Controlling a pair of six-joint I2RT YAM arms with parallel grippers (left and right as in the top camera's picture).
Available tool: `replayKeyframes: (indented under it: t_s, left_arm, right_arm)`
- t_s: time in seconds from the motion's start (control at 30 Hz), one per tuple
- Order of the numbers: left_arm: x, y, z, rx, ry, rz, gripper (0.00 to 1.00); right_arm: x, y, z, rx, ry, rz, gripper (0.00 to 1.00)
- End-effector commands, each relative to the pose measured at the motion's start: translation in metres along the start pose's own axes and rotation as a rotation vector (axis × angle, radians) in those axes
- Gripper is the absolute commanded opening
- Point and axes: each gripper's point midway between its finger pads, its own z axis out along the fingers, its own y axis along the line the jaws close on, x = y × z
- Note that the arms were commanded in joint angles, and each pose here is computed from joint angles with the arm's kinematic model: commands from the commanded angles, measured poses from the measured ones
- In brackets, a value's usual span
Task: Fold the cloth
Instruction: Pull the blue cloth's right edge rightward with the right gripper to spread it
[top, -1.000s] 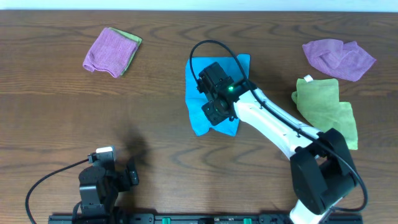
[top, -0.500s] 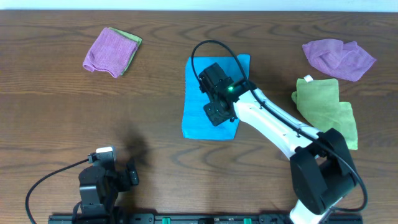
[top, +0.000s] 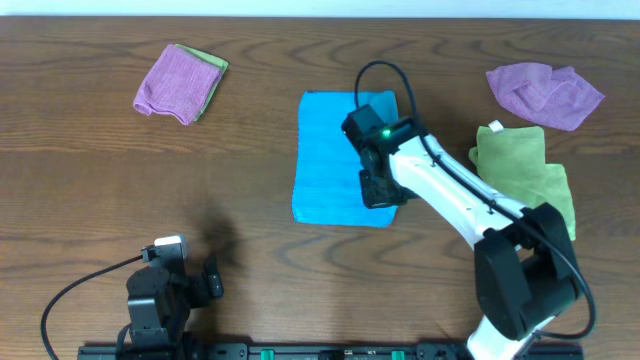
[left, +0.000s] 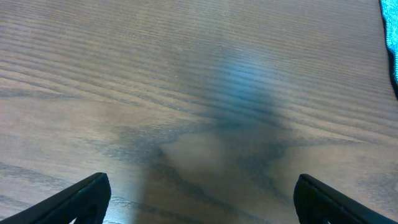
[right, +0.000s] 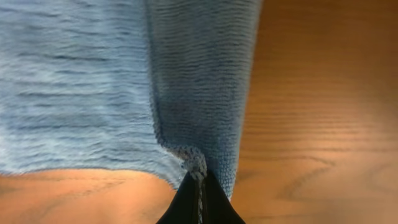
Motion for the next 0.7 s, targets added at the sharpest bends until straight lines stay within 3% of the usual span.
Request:
replayKeyframes:
  t_s: [0.0, 0.3, 0.37, 0.4, 0.43, 0.47, 0.5, 0.67]
  left_arm:
    - [0.011, 0.002, 0.004, -0.007, 0.031, 0.021, 0.95]
    - [0.011, 0.002, 0.004, -0.007, 0.031, 0.021, 0.95]
    - [0.011, 0.002, 0.004, -0.007, 0.031, 0.021, 0.95]
    - [0.011, 0.002, 0.004, -0.007, 0.031, 0.021, 0.95]
    - [0.011, 0.002, 0.004, -0.007, 0.031, 0.021, 0.95]
    - [0.011, 0.002, 0.004, -0.007, 0.031, 0.021, 0.95]
    - [0.011, 0.002, 0.004, -0.007, 0.031, 0.021, 0.95]
    - [0.011, 0.002, 0.004, -0.007, 0.031, 0.021, 0.95]
  right_arm:
    - [-0.008, -0.022, -0.005, 0.023, -0.015, 0.126, 0.02]
    - [0.0, -0.076, 0.017, 0.091, 0.059, 0.292, 0.02]
    - [0.004, -0.089, 0.023, 0.124, 0.073, 0.322, 0.15]
    - [0.007, -0.096, 0.026, 0.141, 0.082, 0.34, 0.27]
    - [0.009, -0.102, 0.028, 0.153, 0.089, 0.349, 0.49]
    - [0.01, -0.109, 0.031, 0.168, 0.091, 0.362, 0.64]
    - [0.01, -0.116, 0.031, 0.185, 0.089, 0.373, 0.7]
    - [-0.011, -0.122, 0.028, 0.175, -0.002, 0.349, 0.74]
